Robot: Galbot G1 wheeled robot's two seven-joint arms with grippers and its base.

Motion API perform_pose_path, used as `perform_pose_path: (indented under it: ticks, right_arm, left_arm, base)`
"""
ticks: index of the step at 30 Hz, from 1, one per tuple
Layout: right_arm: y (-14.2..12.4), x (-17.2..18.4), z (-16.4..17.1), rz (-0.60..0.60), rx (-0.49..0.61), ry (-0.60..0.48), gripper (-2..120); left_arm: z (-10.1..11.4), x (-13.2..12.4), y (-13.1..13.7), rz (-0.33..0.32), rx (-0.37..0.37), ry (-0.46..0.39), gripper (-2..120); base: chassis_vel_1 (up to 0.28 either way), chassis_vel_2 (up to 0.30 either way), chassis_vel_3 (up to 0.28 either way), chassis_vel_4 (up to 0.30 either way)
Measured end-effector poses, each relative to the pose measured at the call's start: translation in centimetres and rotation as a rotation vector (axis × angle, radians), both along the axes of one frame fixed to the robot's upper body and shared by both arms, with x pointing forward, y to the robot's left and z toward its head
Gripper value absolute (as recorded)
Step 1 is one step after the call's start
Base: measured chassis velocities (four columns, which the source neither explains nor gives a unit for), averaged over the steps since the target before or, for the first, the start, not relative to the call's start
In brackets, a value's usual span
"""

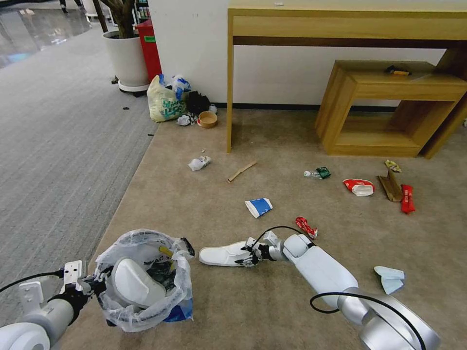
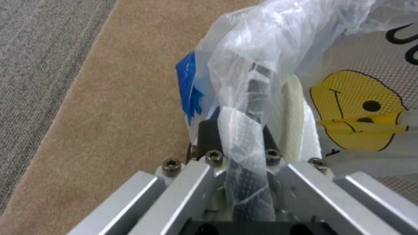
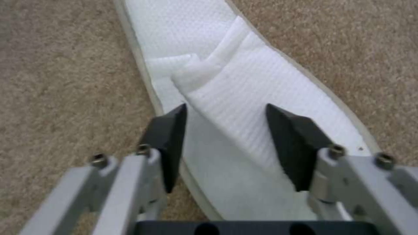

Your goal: Pick up the trash bin and place the garbage on the floor into it.

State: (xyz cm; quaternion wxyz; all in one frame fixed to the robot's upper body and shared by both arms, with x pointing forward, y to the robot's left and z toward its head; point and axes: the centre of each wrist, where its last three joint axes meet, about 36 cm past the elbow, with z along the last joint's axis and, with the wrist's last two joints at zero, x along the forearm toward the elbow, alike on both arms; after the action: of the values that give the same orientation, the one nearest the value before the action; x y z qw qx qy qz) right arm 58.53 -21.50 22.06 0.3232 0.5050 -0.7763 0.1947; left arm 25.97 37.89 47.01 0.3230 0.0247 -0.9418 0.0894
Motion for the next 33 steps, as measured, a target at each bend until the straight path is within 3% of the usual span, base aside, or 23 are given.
perform_pose_path:
  ticks: [2,4,14,22,33]
  right_arm:
    - [0.0,0.0,0.0,-0.001,0.000,0.000,43]
    - [0.1,-0.1,-0.1,-0.003,0.002,-0.002,32]
    - [0.3,-0.3,-0.3,-0.012,0.005,-0.004,0]
    - [0.2,-0.3,0.0,-0.027,0.025,-0.021,0]
    - [-0.3,0.4,3.3,-0.116,0.137,-0.119,0]
  left_arm:
    - [0.0,0.0,0.0,0.000,0.000,0.000,0]
    - [0.0,0.0,0.0,0.000,0.000,0.000,0]
    - [0.0,0.1,0.0,-0.001,0.002,0.000,0]
    - [0.0,0.1,0.1,-0.002,0.003,0.000,0]
    - [0.1,0.3,0.2,-0.004,0.006,-0.003,0]
  base:
    - [0.000,0.000,0.000,0.000]
    - [0.000,0.000,0.000,0.000]
    - [0.000,0.000,0.000,0.000]
    - [0.000,0.000,0.000,0.000]
    - [0.000,0.000,0.000,0.000]
